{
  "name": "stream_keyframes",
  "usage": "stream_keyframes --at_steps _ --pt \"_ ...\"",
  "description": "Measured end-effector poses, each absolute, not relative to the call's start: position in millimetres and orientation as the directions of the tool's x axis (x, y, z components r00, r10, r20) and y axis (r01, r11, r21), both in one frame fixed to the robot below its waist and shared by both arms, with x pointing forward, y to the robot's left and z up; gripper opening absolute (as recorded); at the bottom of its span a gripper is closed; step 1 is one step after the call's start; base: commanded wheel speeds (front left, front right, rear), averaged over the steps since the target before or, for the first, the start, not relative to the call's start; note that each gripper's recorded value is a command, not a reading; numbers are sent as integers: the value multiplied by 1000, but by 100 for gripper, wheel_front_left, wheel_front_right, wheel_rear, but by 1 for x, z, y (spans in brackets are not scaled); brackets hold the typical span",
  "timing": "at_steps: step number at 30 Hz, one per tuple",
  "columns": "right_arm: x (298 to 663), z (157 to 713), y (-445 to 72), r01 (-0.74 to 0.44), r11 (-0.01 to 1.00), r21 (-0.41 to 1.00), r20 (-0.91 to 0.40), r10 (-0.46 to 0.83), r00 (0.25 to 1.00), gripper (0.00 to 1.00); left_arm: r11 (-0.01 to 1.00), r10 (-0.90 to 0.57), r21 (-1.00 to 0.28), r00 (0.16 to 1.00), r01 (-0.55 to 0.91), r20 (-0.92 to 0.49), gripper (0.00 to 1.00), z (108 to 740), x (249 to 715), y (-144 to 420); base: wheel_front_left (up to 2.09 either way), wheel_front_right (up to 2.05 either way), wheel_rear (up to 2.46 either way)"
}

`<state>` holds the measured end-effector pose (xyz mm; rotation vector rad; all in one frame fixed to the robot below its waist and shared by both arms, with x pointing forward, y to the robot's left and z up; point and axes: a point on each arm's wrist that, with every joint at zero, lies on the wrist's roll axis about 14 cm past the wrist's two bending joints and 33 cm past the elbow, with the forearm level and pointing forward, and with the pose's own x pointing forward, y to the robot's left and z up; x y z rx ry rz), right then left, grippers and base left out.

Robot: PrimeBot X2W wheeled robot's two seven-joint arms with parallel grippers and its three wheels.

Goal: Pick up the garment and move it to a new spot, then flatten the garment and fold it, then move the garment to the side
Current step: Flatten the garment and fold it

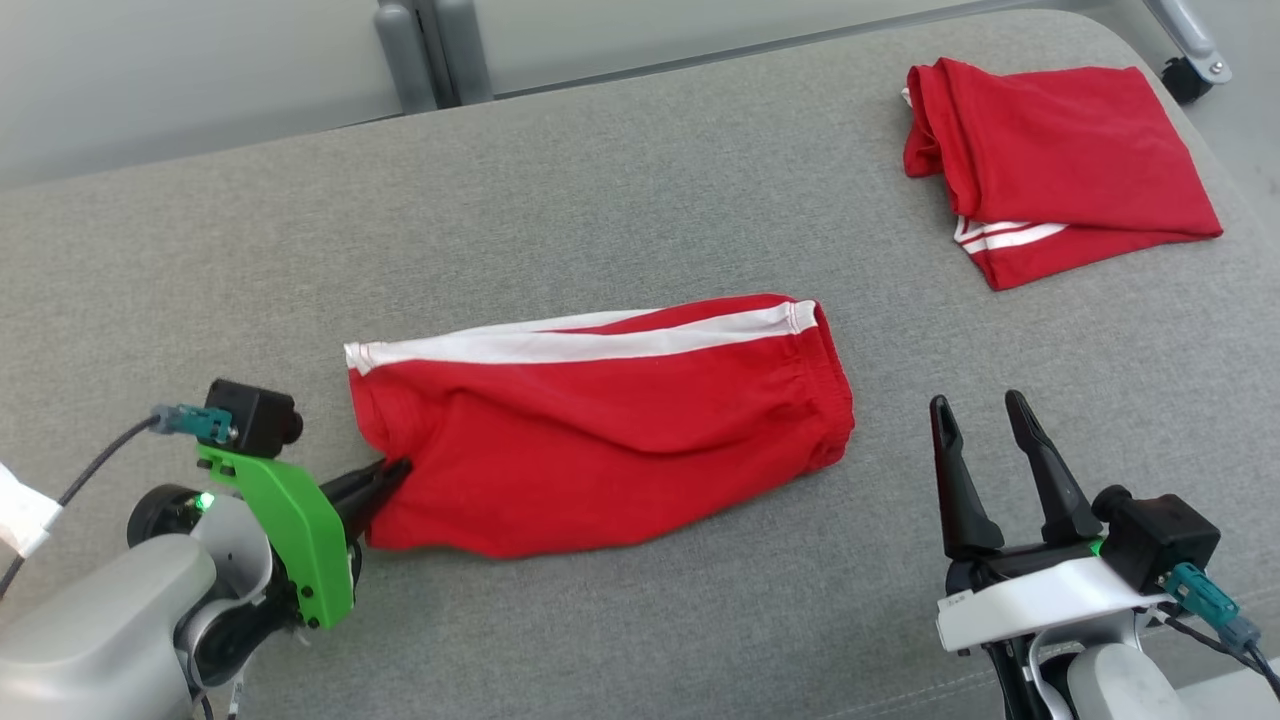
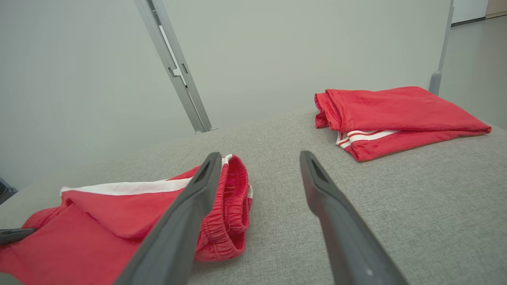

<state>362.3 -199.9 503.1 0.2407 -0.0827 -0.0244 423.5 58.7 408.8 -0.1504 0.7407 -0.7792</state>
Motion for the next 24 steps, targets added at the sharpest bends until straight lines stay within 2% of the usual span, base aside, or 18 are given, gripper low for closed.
stream_keyframes --at_steps 7,8,9,17,24 --pt "363 503 -192 -15 972 236 81 -4 997 100 733 -672 -404 486 548 -559 0 398 396 68 0 0 0" --pt "364 503 -191 -20 972 234 82 1 997 100 734 -671 -390 505 556 -543 31 400 397 67 0 0 0" --pt "365 504 -190 -26 972 232 83 7 997 100 740 -665 -372 525 561 -531 100 401 400 68 0 0 0" --pt "366 510 -187 -44 969 244 104 19 994 100 781 -624 -341 665 523 -410 100 420 419 73 0 0 0" --pt "371 521 -183 -68 969 237 138 36 990 100 844 -529 -288 789 452 -312 100 440 439 90 0 0 0"
